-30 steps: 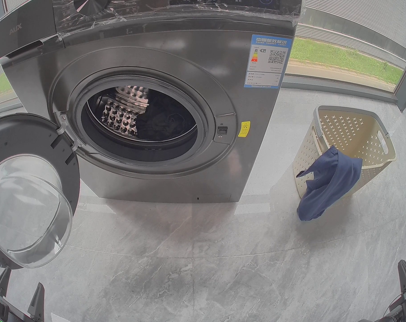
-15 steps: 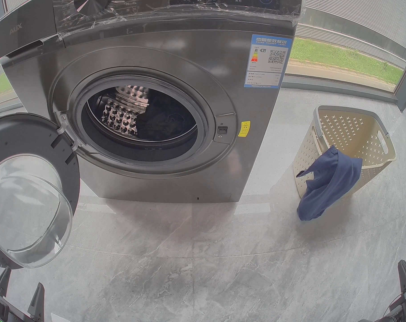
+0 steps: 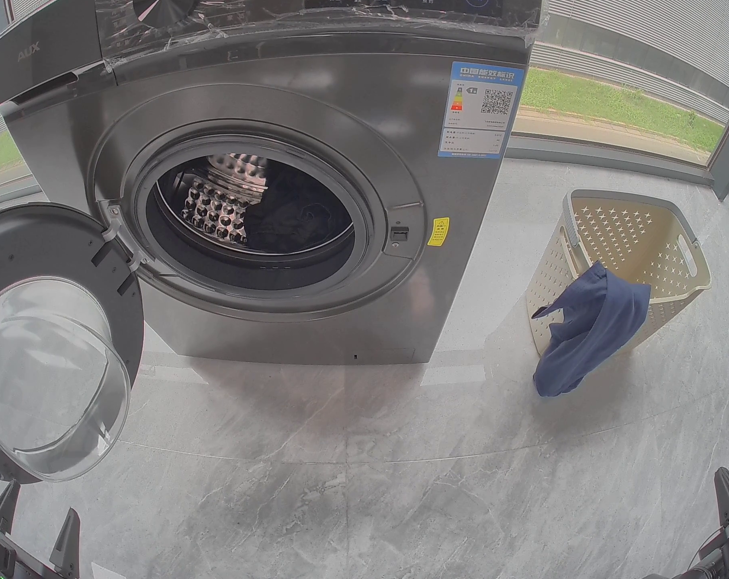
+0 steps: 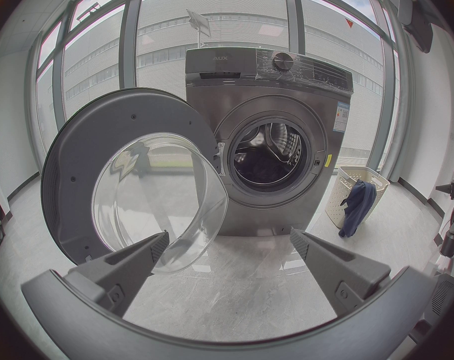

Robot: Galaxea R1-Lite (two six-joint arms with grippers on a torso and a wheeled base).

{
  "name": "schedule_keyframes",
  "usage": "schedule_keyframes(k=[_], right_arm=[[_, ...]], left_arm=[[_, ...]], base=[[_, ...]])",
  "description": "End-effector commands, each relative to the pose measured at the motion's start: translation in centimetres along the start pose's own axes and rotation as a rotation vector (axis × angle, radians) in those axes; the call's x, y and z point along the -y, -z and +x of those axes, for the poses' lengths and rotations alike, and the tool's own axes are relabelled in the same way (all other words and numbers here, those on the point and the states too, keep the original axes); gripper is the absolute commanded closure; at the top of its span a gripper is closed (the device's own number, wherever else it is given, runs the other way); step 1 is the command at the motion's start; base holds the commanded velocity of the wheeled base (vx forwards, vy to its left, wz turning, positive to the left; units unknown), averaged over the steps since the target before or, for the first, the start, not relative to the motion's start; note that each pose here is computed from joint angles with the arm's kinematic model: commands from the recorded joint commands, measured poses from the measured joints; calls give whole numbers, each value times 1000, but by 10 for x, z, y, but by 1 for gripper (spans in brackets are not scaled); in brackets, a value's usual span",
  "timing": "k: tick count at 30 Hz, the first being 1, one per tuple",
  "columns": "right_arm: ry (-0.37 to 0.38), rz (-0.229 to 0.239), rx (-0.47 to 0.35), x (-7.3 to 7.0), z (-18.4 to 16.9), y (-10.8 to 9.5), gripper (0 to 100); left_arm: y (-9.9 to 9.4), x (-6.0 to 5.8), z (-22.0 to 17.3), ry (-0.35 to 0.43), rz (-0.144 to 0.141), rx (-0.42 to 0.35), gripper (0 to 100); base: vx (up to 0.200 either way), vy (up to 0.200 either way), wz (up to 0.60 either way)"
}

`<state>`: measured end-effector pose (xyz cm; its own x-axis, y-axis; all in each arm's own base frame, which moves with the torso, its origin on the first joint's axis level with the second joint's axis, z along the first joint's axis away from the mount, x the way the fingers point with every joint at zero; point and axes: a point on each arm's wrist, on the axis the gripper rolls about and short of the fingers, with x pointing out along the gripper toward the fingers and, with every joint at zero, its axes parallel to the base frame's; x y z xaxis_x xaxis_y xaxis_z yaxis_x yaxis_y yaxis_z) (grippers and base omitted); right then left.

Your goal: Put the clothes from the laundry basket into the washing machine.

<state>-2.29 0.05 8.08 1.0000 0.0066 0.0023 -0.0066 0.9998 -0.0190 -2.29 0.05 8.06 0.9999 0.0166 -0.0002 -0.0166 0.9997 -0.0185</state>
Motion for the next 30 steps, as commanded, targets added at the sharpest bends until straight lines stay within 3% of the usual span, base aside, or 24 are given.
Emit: schedule_keyframes(k=[1, 22, 30], right_arm=[[-4, -3, -1, 0, 0, 5, 100], [-1, 1, -1, 0, 0, 5, 100], [-1, 1, -1, 0, 0, 5, 100]], left_arm=[[5, 0, 0, 0, 0, -1, 0], [5, 0, 0, -2, 0, -3, 0], [5, 0, 0, 0, 0, -1, 0]], base=[[0, 0, 0], [0, 0, 0], [0, -200, 0]])
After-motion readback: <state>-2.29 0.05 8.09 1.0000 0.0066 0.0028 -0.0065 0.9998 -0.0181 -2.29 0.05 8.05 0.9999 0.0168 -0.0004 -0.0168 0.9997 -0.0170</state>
